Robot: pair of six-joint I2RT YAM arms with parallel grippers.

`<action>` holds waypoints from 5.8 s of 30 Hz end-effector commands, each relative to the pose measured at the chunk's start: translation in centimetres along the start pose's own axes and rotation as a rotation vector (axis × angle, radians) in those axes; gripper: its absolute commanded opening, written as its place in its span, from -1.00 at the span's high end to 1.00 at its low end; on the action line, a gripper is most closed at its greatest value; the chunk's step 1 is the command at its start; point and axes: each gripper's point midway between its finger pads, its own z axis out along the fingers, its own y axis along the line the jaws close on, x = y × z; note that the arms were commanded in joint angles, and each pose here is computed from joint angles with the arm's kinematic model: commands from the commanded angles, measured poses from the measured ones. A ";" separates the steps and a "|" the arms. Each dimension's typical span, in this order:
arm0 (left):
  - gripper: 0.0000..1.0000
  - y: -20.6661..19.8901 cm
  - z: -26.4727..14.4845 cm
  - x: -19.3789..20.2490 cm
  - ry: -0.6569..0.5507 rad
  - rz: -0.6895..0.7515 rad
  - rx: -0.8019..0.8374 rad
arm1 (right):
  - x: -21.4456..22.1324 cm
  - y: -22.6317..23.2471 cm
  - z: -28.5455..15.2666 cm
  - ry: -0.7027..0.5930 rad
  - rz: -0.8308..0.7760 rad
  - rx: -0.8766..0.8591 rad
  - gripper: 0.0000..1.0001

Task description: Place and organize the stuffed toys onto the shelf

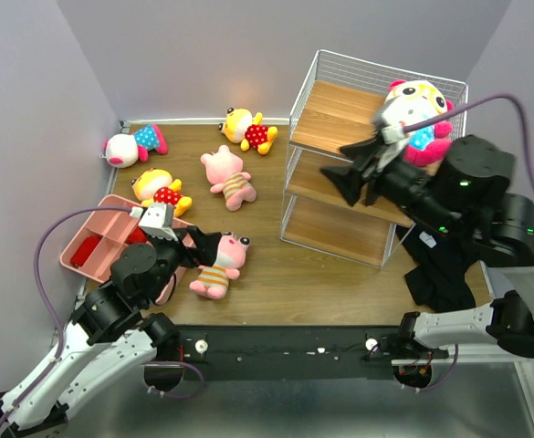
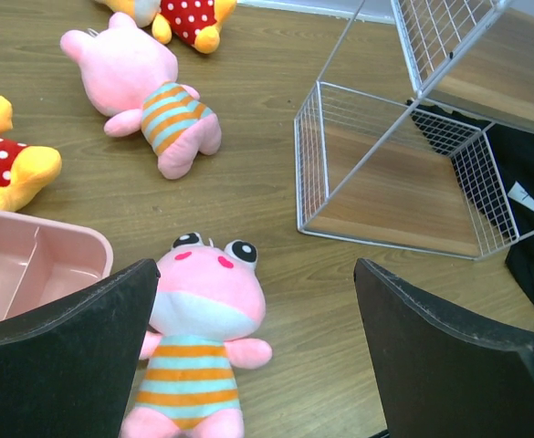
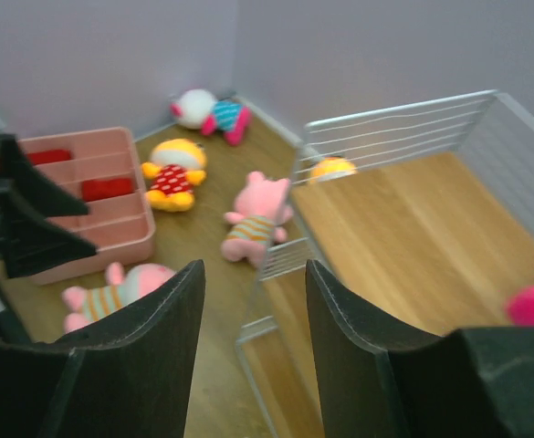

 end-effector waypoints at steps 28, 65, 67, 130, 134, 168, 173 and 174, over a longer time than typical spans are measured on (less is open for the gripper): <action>-0.72 0.5 -6.2 -8.8 -0.102 -0.133 -0.076 | 21.2 23.9 10.4 0.364 0.234 -0.303 -0.12; -0.81 2.4 -10.2 -9.3 -0.317 -0.204 0.012 | 37.2 28.9 12.7 0.676 -0.234 -0.172 0.79; -0.81 2.6 -9.8 -9.0 -0.316 -0.196 -0.002 | 36.3 27.7 11.6 0.693 -0.249 -0.172 0.99; -0.85 -9.1 -1.9 -1.2 0.038 -0.138 0.468 | 21.1 -5.3 -10.5 0.540 -0.512 0.442 0.85; -0.85 -9.1 -1.7 -1.2 0.041 -0.139 0.467 | 21.2 -5.8 -10.8 0.529 -0.519 0.474 0.85; -0.86 -8.6 -1.8 -1.0 0.041 -0.127 0.448 | 18.5 -3.8 -10.7 0.568 -0.323 0.327 -0.25; -0.86 -8.5 -2.1 -1.4 0.026 -0.123 0.443 | 17.8 -3.2 -9.9 0.578 -0.347 0.298 -0.23; -0.86 -8.5 -2.1 -1.4 0.027 -0.123 0.443 | 17.5 -2.6 -9.4 0.580 -0.362 0.274 -0.21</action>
